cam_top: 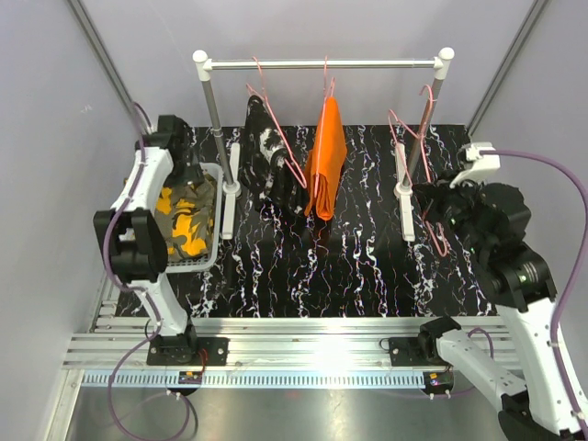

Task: Remove the trousers from the hanger

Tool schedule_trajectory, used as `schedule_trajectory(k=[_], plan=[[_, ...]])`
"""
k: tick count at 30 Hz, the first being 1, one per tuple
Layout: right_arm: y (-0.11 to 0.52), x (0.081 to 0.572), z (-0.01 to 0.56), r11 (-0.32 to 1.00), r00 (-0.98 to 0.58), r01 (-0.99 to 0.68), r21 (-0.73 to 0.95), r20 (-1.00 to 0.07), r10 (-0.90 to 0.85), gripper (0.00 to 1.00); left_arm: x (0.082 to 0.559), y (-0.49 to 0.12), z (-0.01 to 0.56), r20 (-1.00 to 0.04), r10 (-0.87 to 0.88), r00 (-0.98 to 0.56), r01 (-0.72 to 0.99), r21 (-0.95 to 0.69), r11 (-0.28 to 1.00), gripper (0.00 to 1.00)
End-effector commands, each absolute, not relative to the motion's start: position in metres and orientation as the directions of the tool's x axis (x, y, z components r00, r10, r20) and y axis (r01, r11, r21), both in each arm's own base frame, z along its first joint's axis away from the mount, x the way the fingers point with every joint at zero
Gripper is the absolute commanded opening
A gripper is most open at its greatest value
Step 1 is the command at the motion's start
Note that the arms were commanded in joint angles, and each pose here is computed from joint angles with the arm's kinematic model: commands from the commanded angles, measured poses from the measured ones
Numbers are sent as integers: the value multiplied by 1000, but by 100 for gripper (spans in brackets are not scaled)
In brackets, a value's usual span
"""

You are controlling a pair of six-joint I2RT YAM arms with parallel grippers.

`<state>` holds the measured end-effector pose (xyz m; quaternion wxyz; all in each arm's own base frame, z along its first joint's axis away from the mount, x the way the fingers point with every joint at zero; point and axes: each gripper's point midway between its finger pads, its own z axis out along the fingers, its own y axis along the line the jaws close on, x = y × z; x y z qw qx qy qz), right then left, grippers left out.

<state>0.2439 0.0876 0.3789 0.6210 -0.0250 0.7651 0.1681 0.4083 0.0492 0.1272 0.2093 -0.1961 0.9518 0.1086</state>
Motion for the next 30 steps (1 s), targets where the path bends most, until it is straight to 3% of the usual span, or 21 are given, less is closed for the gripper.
schedule_trajectory(k=[1,6,9,12,13,19,24,26,27,28,30], plan=[[84,260,408,956,-121,-248,155,-984,128,0,390,49,236,-625,-307,-718,-425,45,904,99],[86,296,424,967,-47,-206,153,-988,146,0,343,37,299,-738,-327,-590,-403,-82,911,99],[90,320,427,965,-10,-186,184,-983,185,0,321,24,307,-754,-353,-553,-365,-162,917,99],[93,347,422,970,-26,-145,197,-980,196,0,292,19,334,-826,-343,-448,-319,-211,924,99],[96,370,417,972,-24,-117,203,-979,201,0,260,23,350,-871,-335,-359,-315,-225,922,99],[89,407,403,972,-55,-59,227,-973,224,0,229,14,361,-903,-320,-287,-244,-254,936,99],[84,426,391,968,-85,-57,246,-967,240,0,223,13,346,-909,-270,-318,-244,-197,949,99],[82,426,387,967,-100,-59,248,-965,241,19,223,11,341,-906,-258,-335,-240,-183,953,99],[81,425,387,967,-104,-58,248,-965,242,37,222,12,341,-907,-256,-334,-245,-179,953,99],[81,423,386,967,-112,-59,248,-964,240,63,221,12,340,-907,-254,-336,-242,-177,954,99],[81,413,397,966,-97,-73,249,-965,242,83,220,12,342,-908,-254,-332,-245,-177,953,99]])
